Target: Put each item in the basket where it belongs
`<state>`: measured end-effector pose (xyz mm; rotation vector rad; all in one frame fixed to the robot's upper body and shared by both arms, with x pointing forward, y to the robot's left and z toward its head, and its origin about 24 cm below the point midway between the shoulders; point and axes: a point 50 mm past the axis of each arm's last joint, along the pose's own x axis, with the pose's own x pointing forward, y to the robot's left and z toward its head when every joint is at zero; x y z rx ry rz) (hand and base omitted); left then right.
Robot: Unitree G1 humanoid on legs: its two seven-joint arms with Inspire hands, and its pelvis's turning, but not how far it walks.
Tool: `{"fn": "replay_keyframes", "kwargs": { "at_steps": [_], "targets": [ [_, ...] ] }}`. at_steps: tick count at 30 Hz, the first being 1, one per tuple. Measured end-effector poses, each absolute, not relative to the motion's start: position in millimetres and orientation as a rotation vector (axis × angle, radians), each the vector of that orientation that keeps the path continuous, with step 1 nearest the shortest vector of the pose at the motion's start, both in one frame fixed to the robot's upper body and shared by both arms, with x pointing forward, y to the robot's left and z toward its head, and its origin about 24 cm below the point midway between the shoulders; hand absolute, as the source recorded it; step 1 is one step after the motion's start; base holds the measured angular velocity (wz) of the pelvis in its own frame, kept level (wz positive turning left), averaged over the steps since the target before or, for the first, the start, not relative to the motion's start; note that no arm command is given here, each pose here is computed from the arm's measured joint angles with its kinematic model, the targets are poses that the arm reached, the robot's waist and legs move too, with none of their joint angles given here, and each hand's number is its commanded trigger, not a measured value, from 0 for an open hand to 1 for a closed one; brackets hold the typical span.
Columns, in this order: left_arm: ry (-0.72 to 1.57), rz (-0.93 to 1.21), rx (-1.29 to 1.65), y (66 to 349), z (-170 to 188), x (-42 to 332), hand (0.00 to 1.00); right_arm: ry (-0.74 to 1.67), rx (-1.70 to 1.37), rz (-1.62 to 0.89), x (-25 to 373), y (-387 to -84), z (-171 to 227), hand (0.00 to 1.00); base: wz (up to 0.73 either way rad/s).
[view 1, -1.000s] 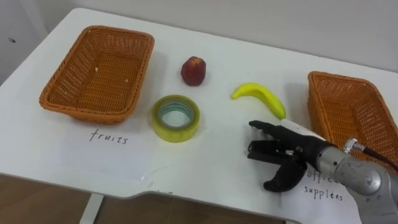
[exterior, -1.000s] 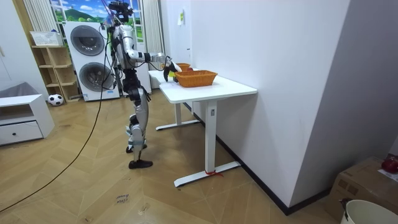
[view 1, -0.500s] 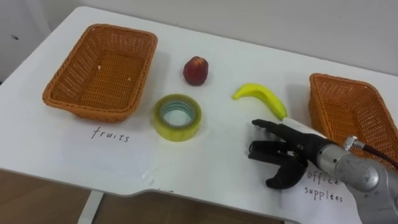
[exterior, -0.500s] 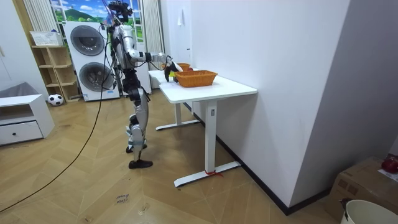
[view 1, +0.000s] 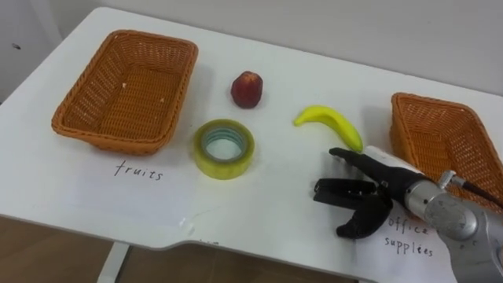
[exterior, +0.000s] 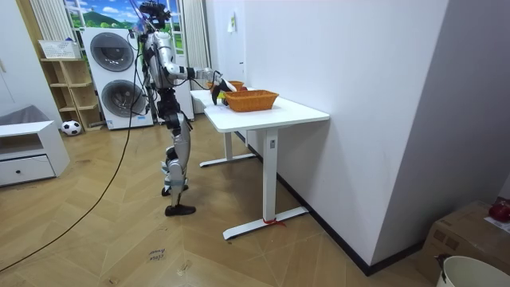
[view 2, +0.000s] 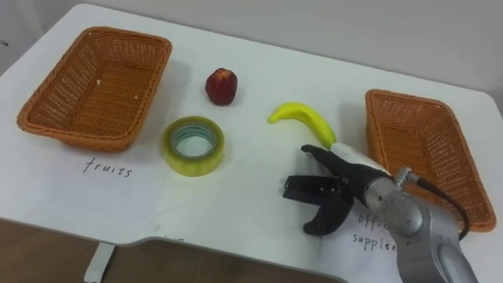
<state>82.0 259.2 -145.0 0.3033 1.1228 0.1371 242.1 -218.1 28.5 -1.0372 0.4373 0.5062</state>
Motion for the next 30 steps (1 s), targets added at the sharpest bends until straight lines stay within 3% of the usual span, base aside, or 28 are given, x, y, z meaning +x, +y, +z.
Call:
{"fn": "replay_keyframes", "kwargs": {
  "at_steps": [30],
  "targets": [
    [1.144, 0.171, 0.327, 260, -145, 83, 0.00, 0.506, -1.087, 0.509, 253, -210, 25, 0.00, 0.00]
  ]
}}
